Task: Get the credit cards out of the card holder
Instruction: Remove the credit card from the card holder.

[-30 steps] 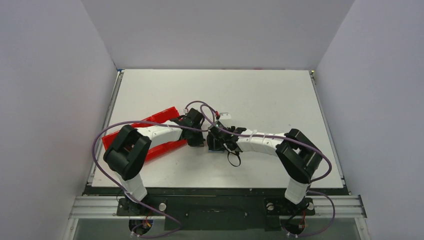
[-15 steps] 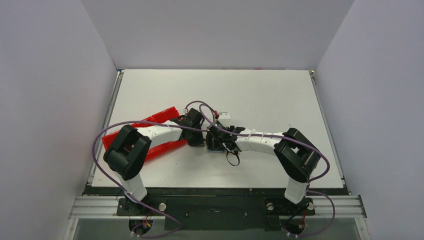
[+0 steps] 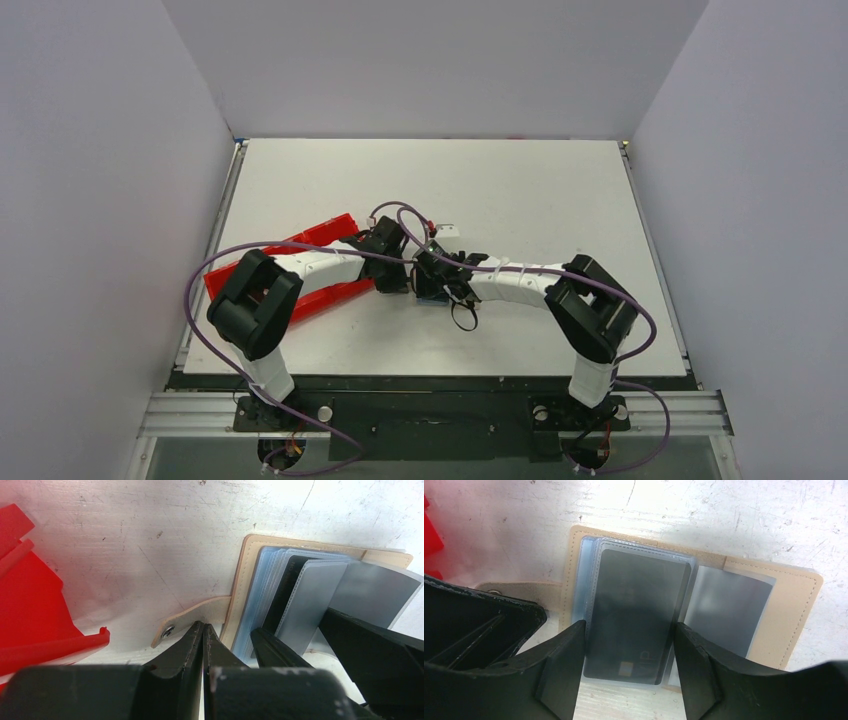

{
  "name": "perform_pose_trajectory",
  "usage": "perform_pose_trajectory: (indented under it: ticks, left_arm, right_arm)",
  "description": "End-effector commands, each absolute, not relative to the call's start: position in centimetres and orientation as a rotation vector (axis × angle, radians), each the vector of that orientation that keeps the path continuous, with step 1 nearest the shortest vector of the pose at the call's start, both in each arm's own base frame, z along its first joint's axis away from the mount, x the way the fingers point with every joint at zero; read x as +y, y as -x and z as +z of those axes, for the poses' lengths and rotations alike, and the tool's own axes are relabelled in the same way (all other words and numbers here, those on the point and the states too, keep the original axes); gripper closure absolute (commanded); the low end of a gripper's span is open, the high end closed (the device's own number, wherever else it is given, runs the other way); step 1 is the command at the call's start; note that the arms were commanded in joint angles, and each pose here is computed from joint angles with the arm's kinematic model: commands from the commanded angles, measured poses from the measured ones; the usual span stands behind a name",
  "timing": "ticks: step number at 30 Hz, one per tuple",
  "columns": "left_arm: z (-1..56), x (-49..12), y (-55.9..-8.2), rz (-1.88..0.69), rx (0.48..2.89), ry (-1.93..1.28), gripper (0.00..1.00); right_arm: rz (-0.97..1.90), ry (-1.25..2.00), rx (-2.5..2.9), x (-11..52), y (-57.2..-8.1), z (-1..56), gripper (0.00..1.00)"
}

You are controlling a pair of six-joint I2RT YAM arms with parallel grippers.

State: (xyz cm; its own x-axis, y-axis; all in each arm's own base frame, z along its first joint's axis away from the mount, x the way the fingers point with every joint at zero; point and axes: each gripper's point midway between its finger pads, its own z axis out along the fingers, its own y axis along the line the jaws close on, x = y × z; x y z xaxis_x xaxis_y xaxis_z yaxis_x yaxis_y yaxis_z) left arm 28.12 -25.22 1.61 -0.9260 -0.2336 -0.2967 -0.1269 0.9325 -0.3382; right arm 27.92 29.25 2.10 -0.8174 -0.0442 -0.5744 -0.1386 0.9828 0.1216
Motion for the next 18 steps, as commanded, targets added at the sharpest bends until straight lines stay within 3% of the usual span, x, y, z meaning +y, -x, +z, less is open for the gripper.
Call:
perform_pose_trajectory:
  ticks: [1, 4, 7, 9, 13, 18]
  left_arm:
    - [1.4, -25.4, -28.7, -0.444, 2.75, 0.279, 1.0]
    - [1.5, -25.4, -28.7, -0.444, 2.75, 0.278, 1.0]
    - [1.4, -25.4, -28.7, -0.444, 2.751, 0.281, 1.0]
    - [1.4, -25.3, -28.6, -0.442, 2.753, 0.282, 1.0]
    - [1.5, -25.3, -28.6, -0.443, 2.752, 0.281, 1.0]
    - [1.8, -25.3, -28.7, -0.447, 2.747, 0.277, 1.0]
  right_arm:
    - [0.178, 0.15, 2.536, 29.2, -27.8, 1.5, 0.47]
    - [0.192, 0.139, 2.543, 28.8, -27.5, 1.4, 0.61]
    - [0.265, 0.098, 2.534, 28.9, -27.9, 2.1, 0.82]
    - [0.315, 0.075, 2.536, 28.8, -28.0, 2.2, 0.88]
    - [0.43, 0.035, 2.534, 28.7, -27.8, 2.5, 0.92]
    - [0.604, -0.011, 2.5, 29.3, -28.0, 3.8, 0.84]
